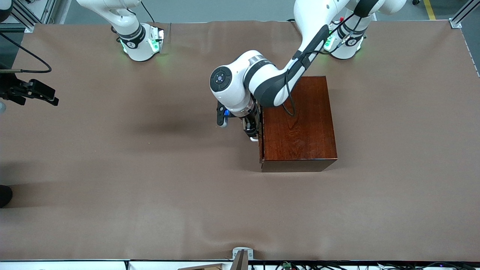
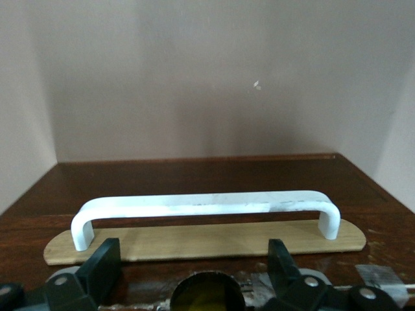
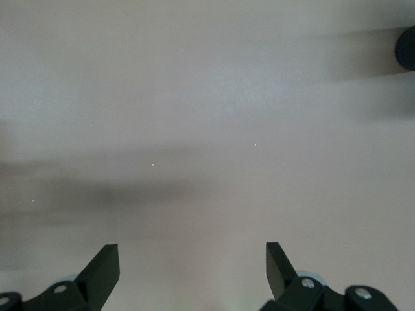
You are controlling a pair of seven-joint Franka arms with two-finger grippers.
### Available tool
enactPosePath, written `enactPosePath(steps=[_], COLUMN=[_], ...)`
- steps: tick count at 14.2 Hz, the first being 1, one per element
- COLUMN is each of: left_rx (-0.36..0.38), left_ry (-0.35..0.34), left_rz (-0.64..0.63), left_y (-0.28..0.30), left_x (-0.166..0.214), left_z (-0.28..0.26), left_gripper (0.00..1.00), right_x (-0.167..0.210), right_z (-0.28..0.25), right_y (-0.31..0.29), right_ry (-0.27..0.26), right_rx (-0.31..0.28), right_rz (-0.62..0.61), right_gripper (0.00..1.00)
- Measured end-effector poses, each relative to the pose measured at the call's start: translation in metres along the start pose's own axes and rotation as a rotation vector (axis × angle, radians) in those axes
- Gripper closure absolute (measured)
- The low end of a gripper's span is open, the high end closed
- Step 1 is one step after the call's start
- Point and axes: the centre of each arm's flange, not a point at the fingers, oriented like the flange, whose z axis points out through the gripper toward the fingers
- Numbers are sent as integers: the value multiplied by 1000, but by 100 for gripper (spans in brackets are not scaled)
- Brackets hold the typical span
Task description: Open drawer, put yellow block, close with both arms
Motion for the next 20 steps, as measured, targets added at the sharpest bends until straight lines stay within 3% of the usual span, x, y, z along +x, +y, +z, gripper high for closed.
enactPosePath(steps=[6,8,14,17,20], left_rx=[0,8,99,130,138], left_ry=[-18,-7,195,283,307], left_rz=[-5,-61,-417,-623,-832], left_y=[0,-1,10,5,-22], left_x=[-2,-1,24,-7,-95], left_z=[1,0,-47,-105,-161], left_gripper=[0,0,0,0,0], right_x=[0,0,0,0,1], right_z=[-1,-1,-1,-1,-1], right_y=[1,1,2,2,3], right_ry=[3,3,4,5,5], right_rx=[0,0,0,0,0], right_rz=[1,2,4,4,5], right_gripper=[0,0,0,0,0])
